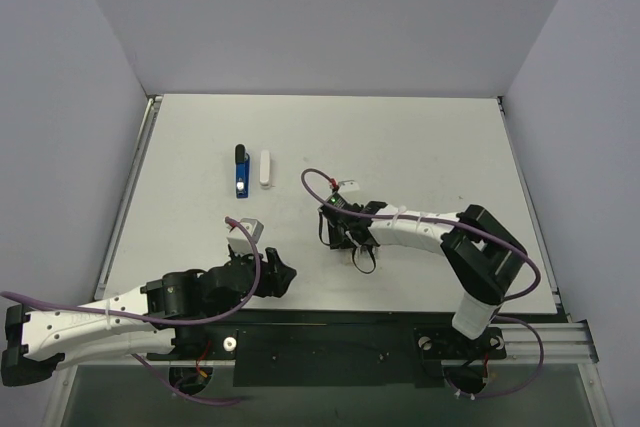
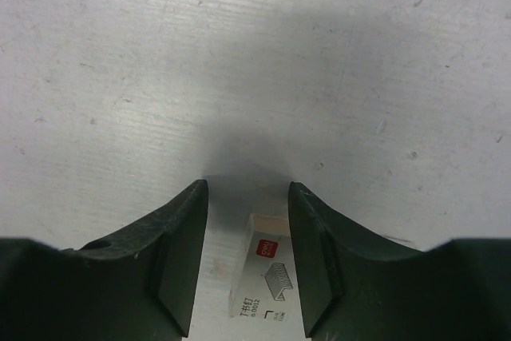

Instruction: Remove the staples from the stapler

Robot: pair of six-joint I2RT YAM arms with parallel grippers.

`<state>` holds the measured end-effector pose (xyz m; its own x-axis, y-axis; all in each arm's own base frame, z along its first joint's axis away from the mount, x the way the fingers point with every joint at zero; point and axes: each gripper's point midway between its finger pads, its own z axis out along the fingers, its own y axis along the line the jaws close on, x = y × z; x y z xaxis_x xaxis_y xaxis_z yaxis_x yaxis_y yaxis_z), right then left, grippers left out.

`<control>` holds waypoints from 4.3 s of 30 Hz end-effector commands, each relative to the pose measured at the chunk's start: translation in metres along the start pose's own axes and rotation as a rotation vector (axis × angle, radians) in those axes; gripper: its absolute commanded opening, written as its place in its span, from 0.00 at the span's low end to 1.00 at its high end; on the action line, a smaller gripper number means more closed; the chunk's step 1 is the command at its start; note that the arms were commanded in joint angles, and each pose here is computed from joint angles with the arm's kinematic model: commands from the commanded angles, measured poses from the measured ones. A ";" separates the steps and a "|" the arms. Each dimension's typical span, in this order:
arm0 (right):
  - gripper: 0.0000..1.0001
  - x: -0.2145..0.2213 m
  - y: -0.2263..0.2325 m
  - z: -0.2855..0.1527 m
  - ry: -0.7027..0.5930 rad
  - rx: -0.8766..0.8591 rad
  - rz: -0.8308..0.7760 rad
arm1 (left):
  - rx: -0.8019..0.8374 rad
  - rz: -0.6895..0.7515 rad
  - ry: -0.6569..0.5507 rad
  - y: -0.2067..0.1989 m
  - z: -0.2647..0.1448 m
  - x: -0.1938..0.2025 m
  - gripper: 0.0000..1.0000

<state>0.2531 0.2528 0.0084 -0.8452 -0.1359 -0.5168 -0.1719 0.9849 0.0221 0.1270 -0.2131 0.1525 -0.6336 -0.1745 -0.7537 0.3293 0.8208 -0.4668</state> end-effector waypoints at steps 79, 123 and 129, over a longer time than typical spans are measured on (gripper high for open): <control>0.34 0.026 -0.102 -0.061 -0.001 0.030 0.247 | 0.025 -0.026 0.256 -0.020 0.078 0.087 0.00; 0.05 0.030 -0.089 -0.021 0.082 -0.018 0.229 | 0.066 -0.061 0.356 -0.034 0.105 0.122 0.00; 0.00 0.034 -0.088 -0.027 0.081 -0.030 0.227 | 0.062 -0.058 0.352 -0.033 0.106 0.121 0.00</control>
<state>0.2318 0.1627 0.0091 -0.8978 0.0778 -0.4335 0.0093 0.9874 0.1580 0.1084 -0.3114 0.0206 -0.8561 0.0014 -0.5168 0.3190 0.7882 -0.5263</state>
